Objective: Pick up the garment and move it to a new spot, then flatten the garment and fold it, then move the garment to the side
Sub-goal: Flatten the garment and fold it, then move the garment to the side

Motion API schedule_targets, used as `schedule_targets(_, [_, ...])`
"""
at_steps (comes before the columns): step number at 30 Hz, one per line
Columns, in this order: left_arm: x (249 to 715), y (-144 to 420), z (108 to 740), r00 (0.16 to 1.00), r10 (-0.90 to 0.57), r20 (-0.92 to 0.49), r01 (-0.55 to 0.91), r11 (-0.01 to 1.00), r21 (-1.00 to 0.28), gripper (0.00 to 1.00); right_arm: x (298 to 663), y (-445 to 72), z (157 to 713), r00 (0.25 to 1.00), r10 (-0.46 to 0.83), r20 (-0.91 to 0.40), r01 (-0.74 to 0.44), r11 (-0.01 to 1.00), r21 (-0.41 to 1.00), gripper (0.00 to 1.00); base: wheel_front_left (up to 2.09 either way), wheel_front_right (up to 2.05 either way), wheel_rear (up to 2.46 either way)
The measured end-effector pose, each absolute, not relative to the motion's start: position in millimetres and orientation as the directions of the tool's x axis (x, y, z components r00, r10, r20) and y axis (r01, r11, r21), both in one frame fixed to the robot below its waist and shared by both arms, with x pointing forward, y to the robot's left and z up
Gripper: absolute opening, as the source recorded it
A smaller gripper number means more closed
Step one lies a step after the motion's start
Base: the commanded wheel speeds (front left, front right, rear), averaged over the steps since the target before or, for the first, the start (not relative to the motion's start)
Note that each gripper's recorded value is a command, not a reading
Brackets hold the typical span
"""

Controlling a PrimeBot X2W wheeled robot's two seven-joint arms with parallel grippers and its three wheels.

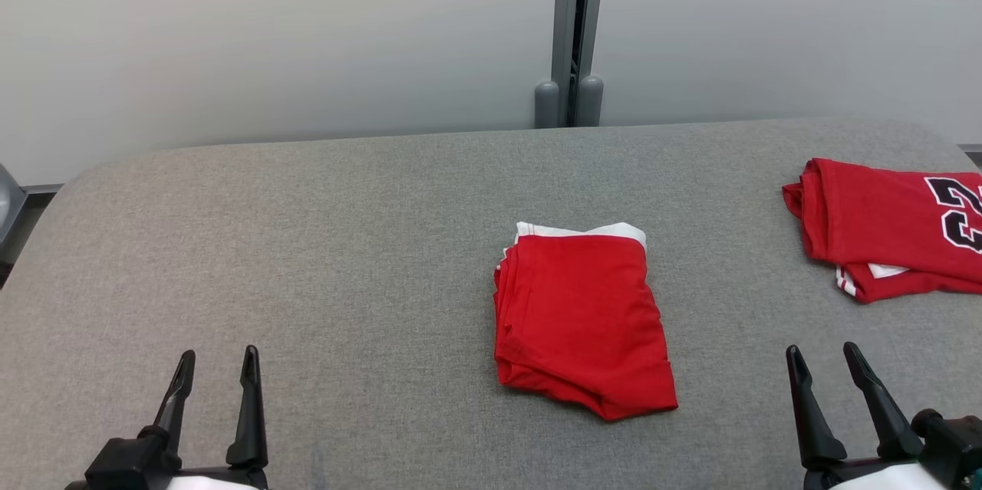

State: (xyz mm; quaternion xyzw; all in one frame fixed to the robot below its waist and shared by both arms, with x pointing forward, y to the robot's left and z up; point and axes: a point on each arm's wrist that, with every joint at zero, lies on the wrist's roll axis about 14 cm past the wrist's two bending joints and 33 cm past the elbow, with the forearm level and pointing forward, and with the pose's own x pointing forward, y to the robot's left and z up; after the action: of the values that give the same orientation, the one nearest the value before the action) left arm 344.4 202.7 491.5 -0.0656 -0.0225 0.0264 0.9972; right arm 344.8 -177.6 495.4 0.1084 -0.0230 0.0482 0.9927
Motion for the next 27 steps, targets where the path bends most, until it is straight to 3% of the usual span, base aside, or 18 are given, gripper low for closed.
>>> schedule_targets(22, [340,198,490,0.998,0.059,0.035,-0.054,0.989,-0.136,1.0,349,-166,489,0.991,0.127,0.035,-0.132,0.966,0.22,1.0,0.0,0.0,0.0])
schedule_targets(27, [338,196,490,0.998,0.061,0.033,-0.056,0.988,-0.141,1.0,369,-151,496,0.978,0.201,0.048,-0.207,0.962,0.179,1.0,0.0,0.0,0.0])
